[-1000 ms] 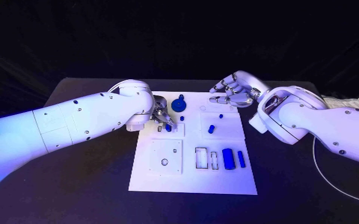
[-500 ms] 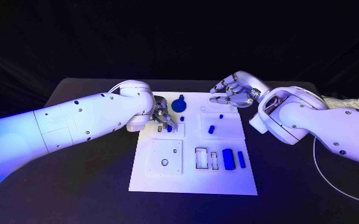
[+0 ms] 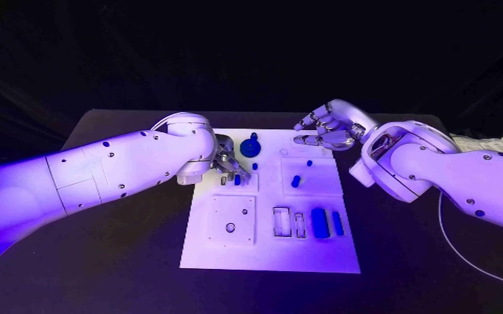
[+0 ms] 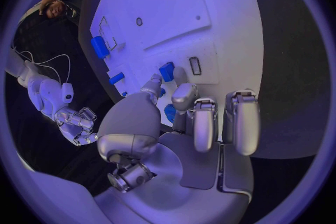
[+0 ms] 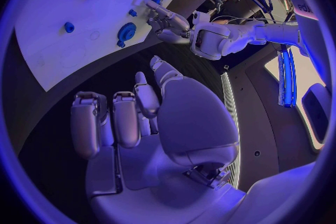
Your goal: Assemble the parts on the task board
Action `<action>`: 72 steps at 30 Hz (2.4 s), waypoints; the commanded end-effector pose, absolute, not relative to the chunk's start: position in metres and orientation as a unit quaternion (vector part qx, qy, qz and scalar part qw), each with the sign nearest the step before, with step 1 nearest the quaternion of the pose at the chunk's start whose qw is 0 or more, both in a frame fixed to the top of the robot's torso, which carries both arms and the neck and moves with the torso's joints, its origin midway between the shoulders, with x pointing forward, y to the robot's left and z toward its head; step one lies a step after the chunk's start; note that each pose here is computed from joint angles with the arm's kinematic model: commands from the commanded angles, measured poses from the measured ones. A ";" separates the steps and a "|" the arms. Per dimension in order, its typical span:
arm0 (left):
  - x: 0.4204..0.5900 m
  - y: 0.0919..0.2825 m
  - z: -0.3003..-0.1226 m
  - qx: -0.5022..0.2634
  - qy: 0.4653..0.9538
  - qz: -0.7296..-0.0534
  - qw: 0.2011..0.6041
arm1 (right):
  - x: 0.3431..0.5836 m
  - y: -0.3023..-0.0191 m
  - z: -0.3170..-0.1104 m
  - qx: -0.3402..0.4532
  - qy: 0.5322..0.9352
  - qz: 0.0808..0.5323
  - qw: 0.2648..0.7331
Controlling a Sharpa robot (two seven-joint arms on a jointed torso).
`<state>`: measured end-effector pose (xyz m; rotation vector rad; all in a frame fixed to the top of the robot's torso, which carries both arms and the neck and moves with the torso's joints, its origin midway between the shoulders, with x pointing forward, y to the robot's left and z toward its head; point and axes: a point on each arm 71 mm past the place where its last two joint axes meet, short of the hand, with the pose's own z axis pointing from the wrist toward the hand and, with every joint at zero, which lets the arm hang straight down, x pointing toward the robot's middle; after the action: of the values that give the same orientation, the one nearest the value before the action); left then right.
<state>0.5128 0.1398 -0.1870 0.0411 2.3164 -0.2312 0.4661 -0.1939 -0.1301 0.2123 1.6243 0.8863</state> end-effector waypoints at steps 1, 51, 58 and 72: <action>0.505 0.141 -0.201 0.015 0.921 -0.090 0.380 | 0.466 -0.193 -0.130 0.089 0.700 0.383 0.596; 0.576 0.186 -0.144 -0.039 0.916 -0.041 0.397 | 0.472 -0.189 -0.133 0.099 0.701 0.388 0.591; 0.577 0.184 -0.148 -0.037 0.919 -0.038 0.391 | 0.472 -0.189 -0.133 0.099 0.701 0.388 0.591; 0.574 0.185 -0.152 -0.028 0.929 -0.034 0.367 | 0.472 -0.188 -0.133 0.099 0.701 0.388 0.591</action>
<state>0.5764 0.1866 -0.1498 -0.1057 2.3480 -0.0856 0.4728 -0.1897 -0.1328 0.2392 1.6321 0.8958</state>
